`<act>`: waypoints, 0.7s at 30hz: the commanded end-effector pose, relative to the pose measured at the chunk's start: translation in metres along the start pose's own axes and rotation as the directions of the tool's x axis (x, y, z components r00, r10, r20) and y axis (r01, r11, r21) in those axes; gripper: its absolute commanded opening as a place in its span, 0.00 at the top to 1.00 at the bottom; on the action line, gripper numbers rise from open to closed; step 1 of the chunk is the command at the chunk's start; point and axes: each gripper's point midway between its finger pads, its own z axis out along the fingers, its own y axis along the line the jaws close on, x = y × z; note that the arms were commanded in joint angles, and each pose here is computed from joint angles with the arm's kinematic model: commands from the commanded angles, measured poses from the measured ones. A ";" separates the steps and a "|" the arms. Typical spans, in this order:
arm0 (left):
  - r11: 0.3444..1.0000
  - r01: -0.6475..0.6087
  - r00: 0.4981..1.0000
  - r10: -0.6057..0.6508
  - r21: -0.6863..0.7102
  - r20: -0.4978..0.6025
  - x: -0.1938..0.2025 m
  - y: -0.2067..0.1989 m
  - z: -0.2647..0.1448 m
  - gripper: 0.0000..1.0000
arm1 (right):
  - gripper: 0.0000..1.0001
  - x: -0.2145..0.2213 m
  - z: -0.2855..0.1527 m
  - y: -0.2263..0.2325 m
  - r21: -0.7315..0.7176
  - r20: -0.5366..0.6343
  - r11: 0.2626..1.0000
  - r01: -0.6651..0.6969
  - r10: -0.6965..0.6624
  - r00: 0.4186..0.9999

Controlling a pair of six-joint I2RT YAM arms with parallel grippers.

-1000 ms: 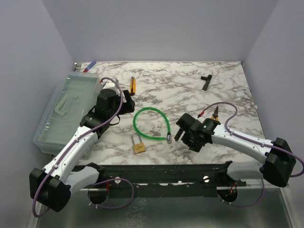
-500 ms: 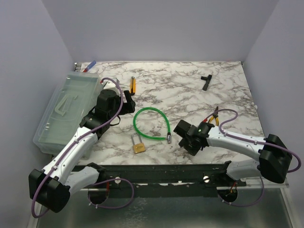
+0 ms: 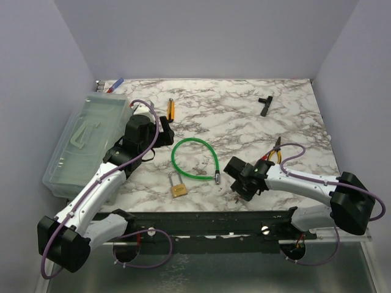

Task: Unlock with the key

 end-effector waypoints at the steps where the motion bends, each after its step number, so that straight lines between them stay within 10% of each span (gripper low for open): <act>1: 1.000 -0.013 1.000 0.013 -0.018 0.012 0.000 0.003 0.001 0.16 | 0.57 0.005 0.004 0.010 -0.032 -0.009 0.999 -0.015 0.015 1.000; 21: 0.999 -0.014 0.999 0.015 -0.032 0.031 -0.003 0.006 -0.002 0.16 | 0.55 0.034 0.007 0.013 -0.042 -0.088 0.999 -0.009 0.006 0.996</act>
